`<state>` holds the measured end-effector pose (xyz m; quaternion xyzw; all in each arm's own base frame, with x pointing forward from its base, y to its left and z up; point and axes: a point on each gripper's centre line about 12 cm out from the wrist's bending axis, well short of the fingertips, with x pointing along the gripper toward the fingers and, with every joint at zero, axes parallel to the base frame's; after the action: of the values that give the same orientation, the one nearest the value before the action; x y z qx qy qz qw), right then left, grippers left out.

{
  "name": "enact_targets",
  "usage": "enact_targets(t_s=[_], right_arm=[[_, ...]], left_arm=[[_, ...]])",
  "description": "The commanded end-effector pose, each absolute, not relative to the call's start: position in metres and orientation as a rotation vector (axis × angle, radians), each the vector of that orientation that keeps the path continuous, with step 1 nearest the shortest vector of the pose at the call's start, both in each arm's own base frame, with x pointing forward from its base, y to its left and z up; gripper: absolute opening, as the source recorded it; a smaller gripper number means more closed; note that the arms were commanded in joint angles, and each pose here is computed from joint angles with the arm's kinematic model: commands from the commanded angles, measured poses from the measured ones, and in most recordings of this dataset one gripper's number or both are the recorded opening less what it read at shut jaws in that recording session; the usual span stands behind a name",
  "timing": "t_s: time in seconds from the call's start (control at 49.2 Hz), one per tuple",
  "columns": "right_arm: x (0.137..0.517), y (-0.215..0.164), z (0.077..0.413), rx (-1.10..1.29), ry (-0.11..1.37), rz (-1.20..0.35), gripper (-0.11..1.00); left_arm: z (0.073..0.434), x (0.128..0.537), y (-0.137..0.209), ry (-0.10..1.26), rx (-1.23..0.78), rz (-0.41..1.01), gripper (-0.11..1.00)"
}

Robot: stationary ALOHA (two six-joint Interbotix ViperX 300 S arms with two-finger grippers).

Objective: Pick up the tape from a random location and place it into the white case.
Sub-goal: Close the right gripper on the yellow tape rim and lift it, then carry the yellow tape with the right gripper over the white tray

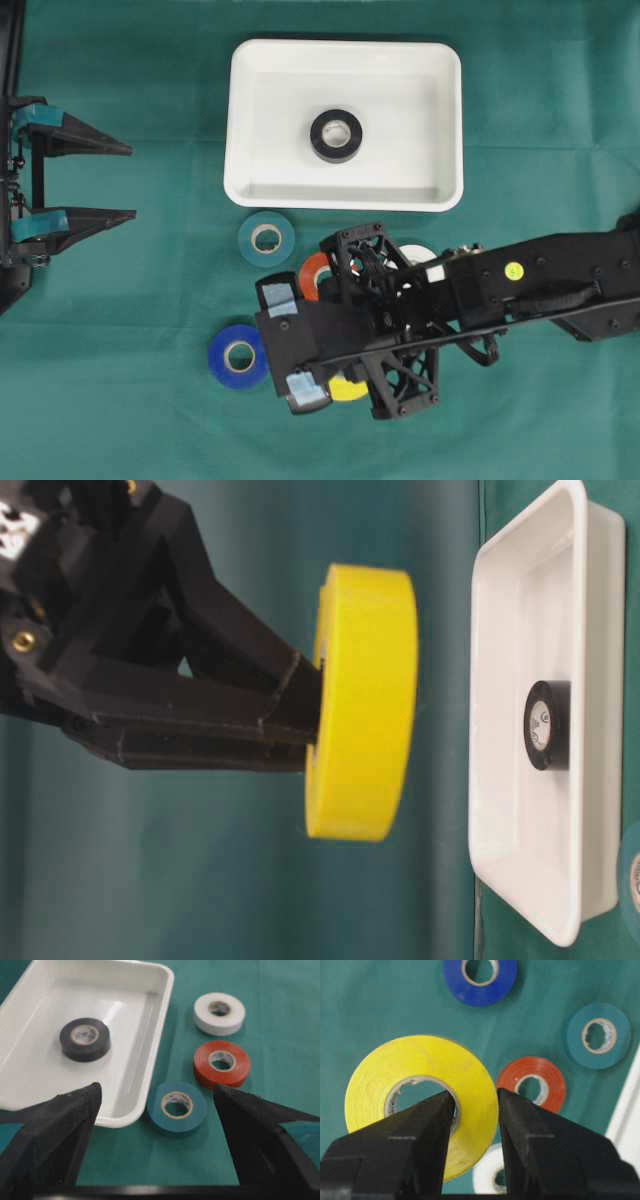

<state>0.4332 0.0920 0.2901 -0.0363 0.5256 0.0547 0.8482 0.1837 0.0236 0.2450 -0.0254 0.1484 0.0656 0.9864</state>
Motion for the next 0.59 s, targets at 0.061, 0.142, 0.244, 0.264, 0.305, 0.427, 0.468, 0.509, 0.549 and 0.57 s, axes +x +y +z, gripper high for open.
enact_targets(t_s=[0.061,0.142,0.244,0.264,0.305,0.427,0.468,0.509,0.549,0.57], right_arm=[[0.433,0.072,0.311,-0.054,1.056,0.076,0.29],[0.435,0.06,0.311,-0.048,1.057,0.048,0.29],[0.437,0.04,0.311,-0.042,1.056,0.004,0.29],[0.438,0.036,0.311,-0.042,1.054,-0.005,0.29],[0.438,0.028,0.31,-0.036,1.056,-0.024,0.29],[0.439,0.003,0.311,-0.025,1.053,-0.073,0.29],[0.44,-0.007,0.311,-0.014,1.052,-0.094,0.29],[0.44,-0.016,0.311,-0.008,1.049,-0.112,0.29],[0.44,-0.025,0.311,0.0,1.046,-0.132,0.29],[0.44,-0.03,0.311,0.004,1.045,-0.142,0.29]], left_arm=[[0.249,0.186,0.024,0.289,-0.052,0.13,0.91],[0.25,0.186,0.024,0.288,-0.05,0.13,0.91],[0.249,0.186,0.024,0.289,-0.052,0.13,0.91],[0.249,0.186,0.024,0.289,-0.05,0.13,0.91],[0.25,0.186,0.024,0.288,-0.05,0.13,0.91],[0.249,0.186,0.024,0.289,-0.05,0.13,0.91],[0.249,0.186,0.024,0.289,-0.05,0.13,0.91],[0.249,0.186,0.024,0.289,-0.05,0.13,0.91],[0.249,0.186,0.024,0.289,-0.05,0.13,0.91],[0.249,0.186,0.024,0.289,-0.05,0.13,0.91]])
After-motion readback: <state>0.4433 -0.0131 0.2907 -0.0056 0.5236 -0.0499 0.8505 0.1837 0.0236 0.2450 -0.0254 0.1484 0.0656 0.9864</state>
